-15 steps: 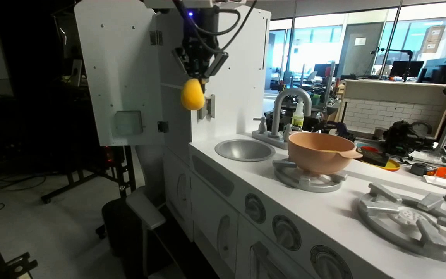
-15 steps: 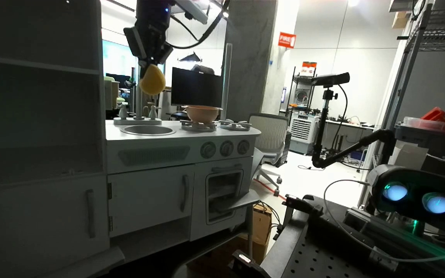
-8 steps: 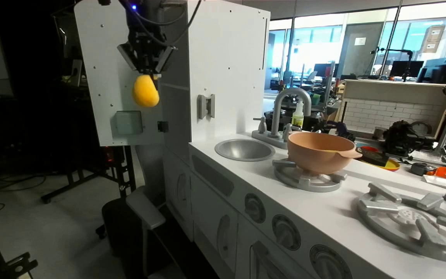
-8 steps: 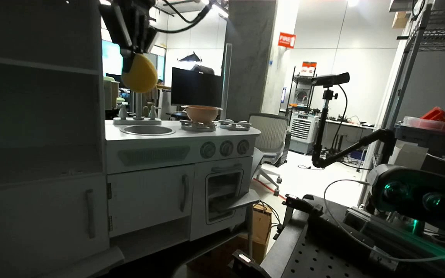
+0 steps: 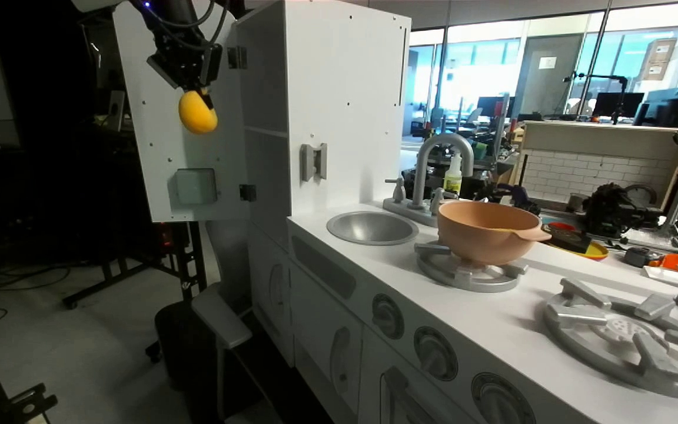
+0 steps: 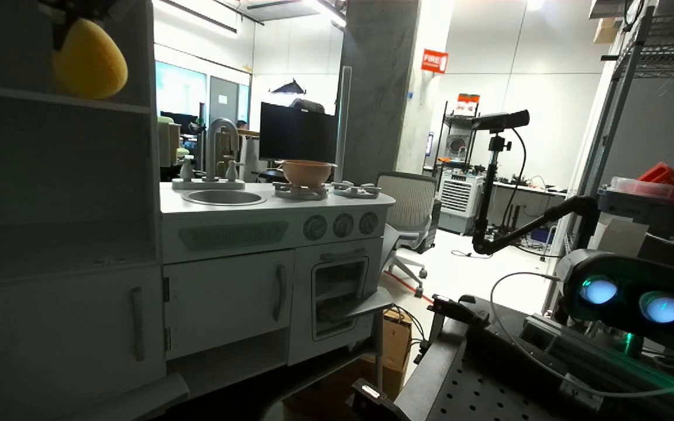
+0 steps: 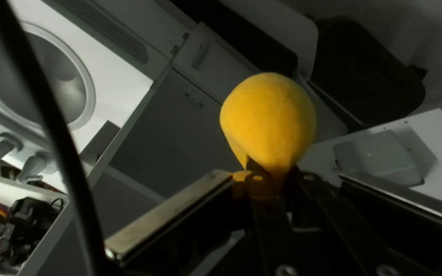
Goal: Open the top cabinet door and put an orange plushie and the maize in the top compartment of the cabinet
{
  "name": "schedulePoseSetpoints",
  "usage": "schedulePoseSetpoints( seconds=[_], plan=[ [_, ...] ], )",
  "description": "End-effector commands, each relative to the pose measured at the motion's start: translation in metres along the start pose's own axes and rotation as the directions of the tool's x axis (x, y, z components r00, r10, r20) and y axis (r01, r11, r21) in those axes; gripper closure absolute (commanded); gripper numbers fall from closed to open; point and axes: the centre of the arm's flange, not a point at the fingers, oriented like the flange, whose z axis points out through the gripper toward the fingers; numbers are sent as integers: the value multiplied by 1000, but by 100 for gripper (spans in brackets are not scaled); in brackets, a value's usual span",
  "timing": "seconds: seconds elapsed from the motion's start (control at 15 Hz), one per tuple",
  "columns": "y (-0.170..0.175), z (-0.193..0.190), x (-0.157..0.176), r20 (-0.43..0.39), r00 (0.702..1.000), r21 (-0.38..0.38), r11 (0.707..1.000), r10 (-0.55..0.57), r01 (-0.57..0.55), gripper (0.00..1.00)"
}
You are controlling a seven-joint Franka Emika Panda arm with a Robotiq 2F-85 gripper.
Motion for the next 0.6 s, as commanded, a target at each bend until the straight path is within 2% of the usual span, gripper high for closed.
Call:
schedulePoseSetpoints(
  seconds=[0.0,0.27,0.53],
  plan=[
    [1,-5,37,-114,990,-66,993,86,-94,97],
    [3,-7,72,-232,960,-128,974,155,-188,97],
    [-6,-1,87,-346,922,-194,948,174,-252,97]
  ],
)
